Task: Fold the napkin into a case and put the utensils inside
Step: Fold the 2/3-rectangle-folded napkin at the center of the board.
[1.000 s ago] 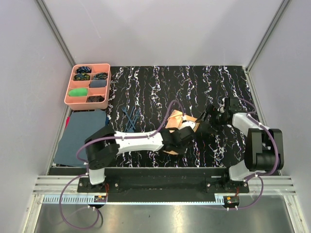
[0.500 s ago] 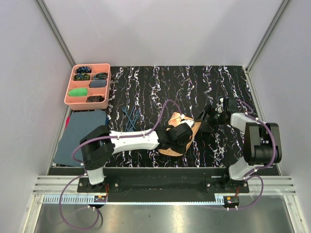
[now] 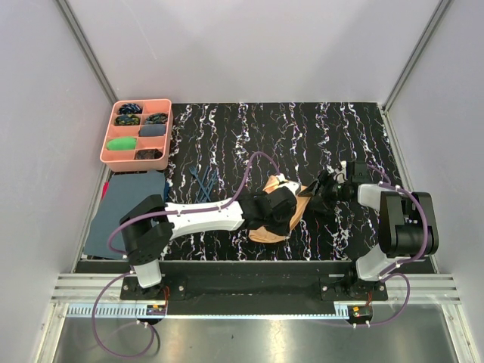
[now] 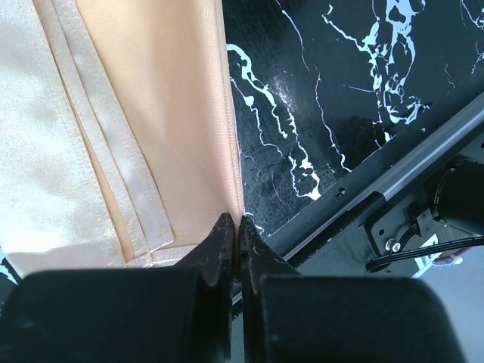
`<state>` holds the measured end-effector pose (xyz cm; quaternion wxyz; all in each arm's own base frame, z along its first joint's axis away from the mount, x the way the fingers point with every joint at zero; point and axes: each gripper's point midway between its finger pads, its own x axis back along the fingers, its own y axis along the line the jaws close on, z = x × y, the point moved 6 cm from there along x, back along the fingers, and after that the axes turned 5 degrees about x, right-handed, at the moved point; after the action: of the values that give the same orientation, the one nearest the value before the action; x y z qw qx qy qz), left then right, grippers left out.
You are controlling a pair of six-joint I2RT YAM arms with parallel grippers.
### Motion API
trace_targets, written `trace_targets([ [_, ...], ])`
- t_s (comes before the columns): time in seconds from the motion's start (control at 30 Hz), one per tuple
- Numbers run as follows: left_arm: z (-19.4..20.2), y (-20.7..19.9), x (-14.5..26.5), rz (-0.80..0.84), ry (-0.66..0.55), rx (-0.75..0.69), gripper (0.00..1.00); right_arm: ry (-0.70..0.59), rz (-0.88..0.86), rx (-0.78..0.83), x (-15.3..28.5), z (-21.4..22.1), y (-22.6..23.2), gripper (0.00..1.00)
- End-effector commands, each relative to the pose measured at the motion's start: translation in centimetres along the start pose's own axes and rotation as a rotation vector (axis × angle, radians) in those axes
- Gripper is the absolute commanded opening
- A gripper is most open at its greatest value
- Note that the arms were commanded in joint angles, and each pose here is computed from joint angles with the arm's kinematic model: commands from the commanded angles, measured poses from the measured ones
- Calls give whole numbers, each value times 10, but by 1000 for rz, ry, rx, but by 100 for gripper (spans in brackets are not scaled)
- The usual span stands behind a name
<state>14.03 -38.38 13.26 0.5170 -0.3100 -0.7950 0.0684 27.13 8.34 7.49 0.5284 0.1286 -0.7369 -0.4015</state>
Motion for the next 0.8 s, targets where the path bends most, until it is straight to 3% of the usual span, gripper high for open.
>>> trace_targets([
  [0.0, -15, -14, 16, 78, -54, 13, 0, 5, -12, -8, -6, 3, -5, 76],
  [0.57, -18, -14, 24, 89, -69, 22, 0, 1, -19, -9, -21, -2, -15, 70],
  [0.77, -13, -13, 21, 102, -40, 26, 0, -21, 23, 8, -19, -12, -13, 58],
])
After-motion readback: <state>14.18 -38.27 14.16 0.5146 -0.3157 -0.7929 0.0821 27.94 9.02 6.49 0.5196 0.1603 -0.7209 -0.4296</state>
